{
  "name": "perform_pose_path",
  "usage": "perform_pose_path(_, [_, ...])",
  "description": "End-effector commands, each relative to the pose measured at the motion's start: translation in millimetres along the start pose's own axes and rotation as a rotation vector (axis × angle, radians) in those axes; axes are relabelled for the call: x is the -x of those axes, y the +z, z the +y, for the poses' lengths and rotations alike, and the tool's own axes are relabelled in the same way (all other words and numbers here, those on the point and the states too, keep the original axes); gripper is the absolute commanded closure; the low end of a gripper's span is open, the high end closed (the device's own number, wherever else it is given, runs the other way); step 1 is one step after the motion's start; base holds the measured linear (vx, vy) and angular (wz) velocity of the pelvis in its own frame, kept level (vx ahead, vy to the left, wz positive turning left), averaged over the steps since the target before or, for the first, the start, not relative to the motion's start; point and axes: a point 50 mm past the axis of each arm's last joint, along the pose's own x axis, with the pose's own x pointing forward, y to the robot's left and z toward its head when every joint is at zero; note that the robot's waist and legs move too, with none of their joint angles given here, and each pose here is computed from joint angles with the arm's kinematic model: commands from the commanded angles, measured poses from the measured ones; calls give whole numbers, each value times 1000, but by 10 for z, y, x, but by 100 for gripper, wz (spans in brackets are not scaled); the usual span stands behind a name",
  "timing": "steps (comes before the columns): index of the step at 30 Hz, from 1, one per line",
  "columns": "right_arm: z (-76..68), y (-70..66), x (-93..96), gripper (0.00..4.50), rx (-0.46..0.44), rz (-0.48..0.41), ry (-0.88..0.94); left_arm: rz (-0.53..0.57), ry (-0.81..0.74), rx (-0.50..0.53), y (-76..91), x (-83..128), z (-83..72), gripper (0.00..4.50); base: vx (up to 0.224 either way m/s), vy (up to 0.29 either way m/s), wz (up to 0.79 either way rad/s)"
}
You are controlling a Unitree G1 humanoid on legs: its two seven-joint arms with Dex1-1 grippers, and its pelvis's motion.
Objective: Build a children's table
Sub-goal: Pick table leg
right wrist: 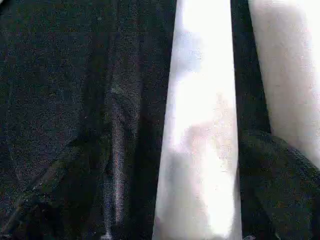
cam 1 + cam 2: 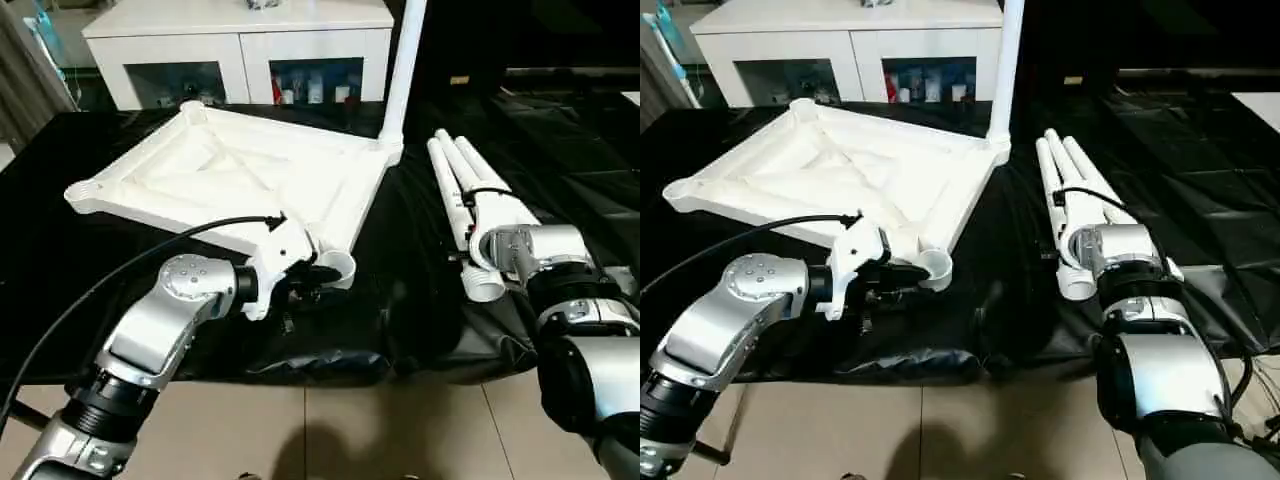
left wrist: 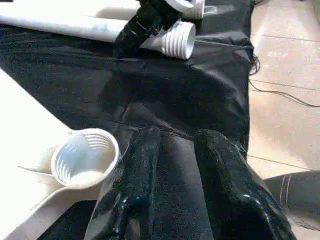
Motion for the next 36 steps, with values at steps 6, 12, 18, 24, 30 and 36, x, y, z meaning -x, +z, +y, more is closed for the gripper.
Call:
perform_pose_path(6, [-19, -108, -48, 53, -10, 51, -1, 5, -9, -24, 71, 9, -21, 302, 0, 0, 0])
perform_pose_path(12, [-2, -109, -61, 94, -18, 47, 9, 9, -7, -21, 85, 30, -10, 302, 0, 0, 0])
perform_pose_path(18, [-2, -111, -68, 156, -36, 39, 9, -9, -31, 18, 114, 27, -20, 269, 0, 0, 0])
perform_pose_path(24, [-50, -102, -69, 193, -90, 7, -10, -30, -15, 21, 158, 42, 17, 230, 0, 0, 0])
perform_pose_path(30, [-95, 53, -32, 250, -220, -141, -20, -59, 0, 3, 195, 61, 43, 182, 0, 0, 0])
perform_pose_path(36, [-18, 154, -6, 273, -274, -243, 26, -74, 21, 4, 216, 53, 83, 118, 0, 0, 0])
